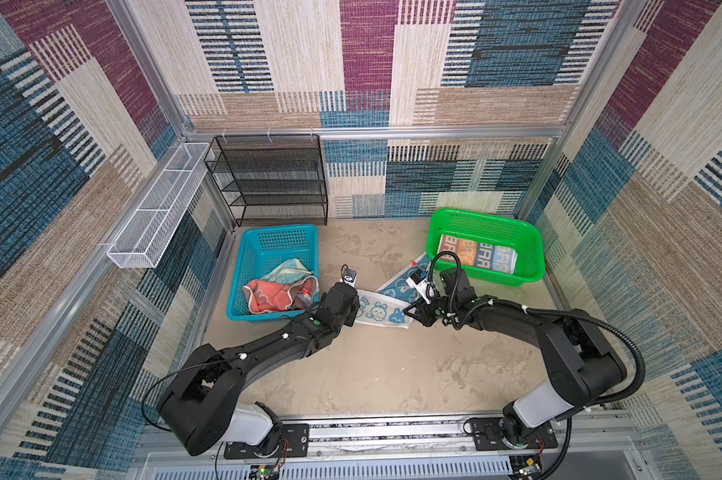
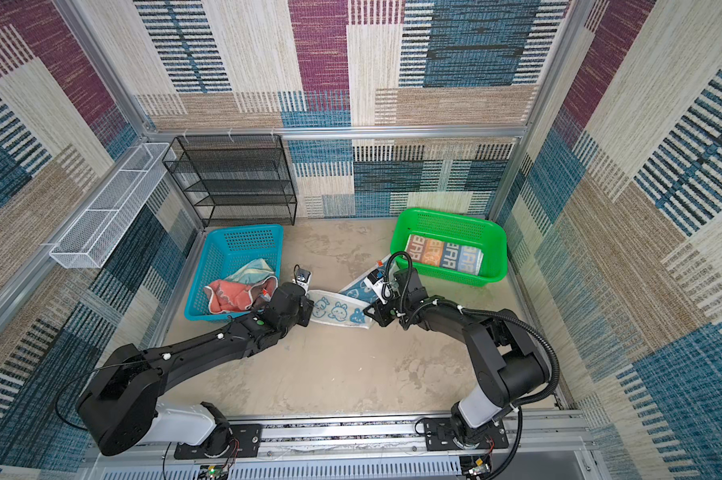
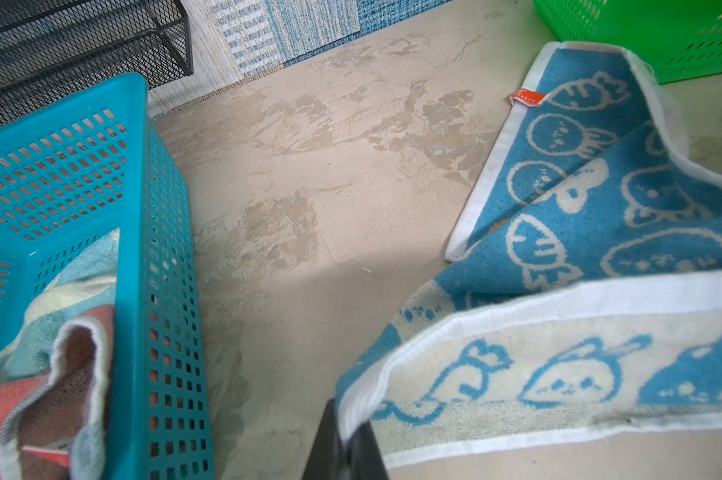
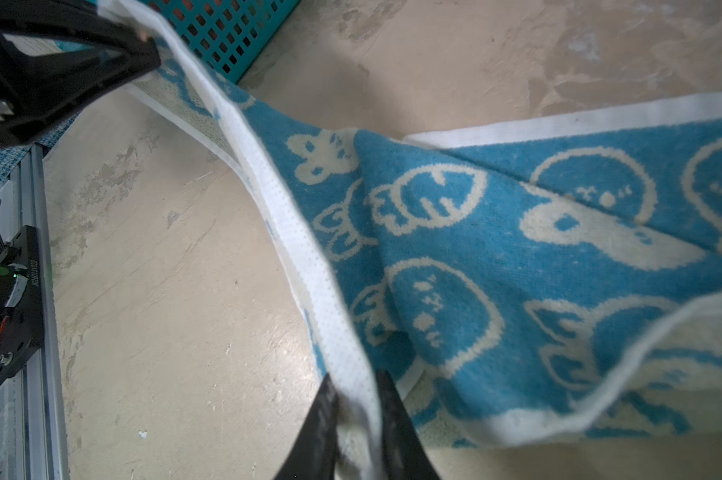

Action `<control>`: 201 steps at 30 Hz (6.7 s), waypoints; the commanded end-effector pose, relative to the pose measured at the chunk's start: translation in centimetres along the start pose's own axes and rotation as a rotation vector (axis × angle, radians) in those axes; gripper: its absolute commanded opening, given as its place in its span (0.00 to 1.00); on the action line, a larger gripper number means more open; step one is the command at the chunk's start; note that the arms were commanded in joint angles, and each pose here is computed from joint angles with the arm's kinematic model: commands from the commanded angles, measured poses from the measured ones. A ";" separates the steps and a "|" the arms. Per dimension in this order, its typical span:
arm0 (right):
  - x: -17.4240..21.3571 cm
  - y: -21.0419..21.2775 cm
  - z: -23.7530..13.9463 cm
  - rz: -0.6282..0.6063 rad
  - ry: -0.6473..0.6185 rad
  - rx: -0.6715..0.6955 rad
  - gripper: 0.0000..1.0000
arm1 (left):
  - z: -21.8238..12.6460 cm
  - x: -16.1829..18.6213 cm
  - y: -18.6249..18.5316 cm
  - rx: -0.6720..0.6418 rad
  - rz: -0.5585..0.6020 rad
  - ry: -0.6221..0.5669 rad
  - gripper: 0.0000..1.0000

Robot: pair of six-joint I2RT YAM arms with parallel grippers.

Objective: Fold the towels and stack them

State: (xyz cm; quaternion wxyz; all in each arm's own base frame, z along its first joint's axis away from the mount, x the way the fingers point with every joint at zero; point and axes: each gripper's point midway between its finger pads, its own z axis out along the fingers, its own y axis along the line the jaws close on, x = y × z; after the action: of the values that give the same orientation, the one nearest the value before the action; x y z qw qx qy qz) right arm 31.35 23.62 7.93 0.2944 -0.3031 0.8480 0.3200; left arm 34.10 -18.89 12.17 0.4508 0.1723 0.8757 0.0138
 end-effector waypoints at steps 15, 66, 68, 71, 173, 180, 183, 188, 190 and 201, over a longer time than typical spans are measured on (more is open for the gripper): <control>-14.6 1.1 -9.9 -0.169 -0.356 0.252 0.00 | -4.4 -9.3 0.8 0.083 -0.051 -0.072 0.00; -26.3 0.5 -17.2 -0.330 -0.613 0.406 0.00 | -11.7 -23.6 8.6 0.032 -0.105 -0.312 0.00; -26.3 -1.4 -15.9 -0.312 -0.596 0.423 0.00 | -9.2 -23.3 9.4 0.004 -0.128 -0.285 0.00; -26.5 -3.9 -14.5 -0.291 -0.584 0.453 0.00 | -6.0 -23.2 10.0 -0.022 -0.147 -0.262 0.00; 0.6 1.1 -2.1 0.171 -0.072 -0.123 0.33 | -1.2 4.1 -0.2 0.302 -0.238 0.213 0.26; -2.2 -1.7 -1.0 0.251 -0.149 -0.032 0.33 | -0.6 2.6 0.5 0.260 -0.261 0.169 0.30; -2.3 -2.5 0.1 0.273 -0.123 -0.021 0.33 | -0.1 1.9 0.5 0.255 -0.269 0.159 0.30; -1.7 -3.1 1.9 0.308 -0.081 0.014 0.33 | 0.8 0.9 0.2 0.257 -0.270 0.161 0.31; -1.4 -2.8 2.9 0.283 -0.043 0.050 0.33 | 1.3 0.6 -0.1 0.268 -0.272 0.173 0.31; 6.5 -2.3 6.5 0.281 0.228 0.224 0.33 | 3.3 0.0 -0.7 0.258 -0.286 0.209 0.33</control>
State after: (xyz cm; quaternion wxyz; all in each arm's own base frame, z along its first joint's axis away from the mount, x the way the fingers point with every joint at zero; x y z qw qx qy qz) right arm 33.42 27.81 2.52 0.2445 -0.2129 0.8994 0.2930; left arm 35.98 -19.97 9.63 0.3237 0.1117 0.9282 -0.1452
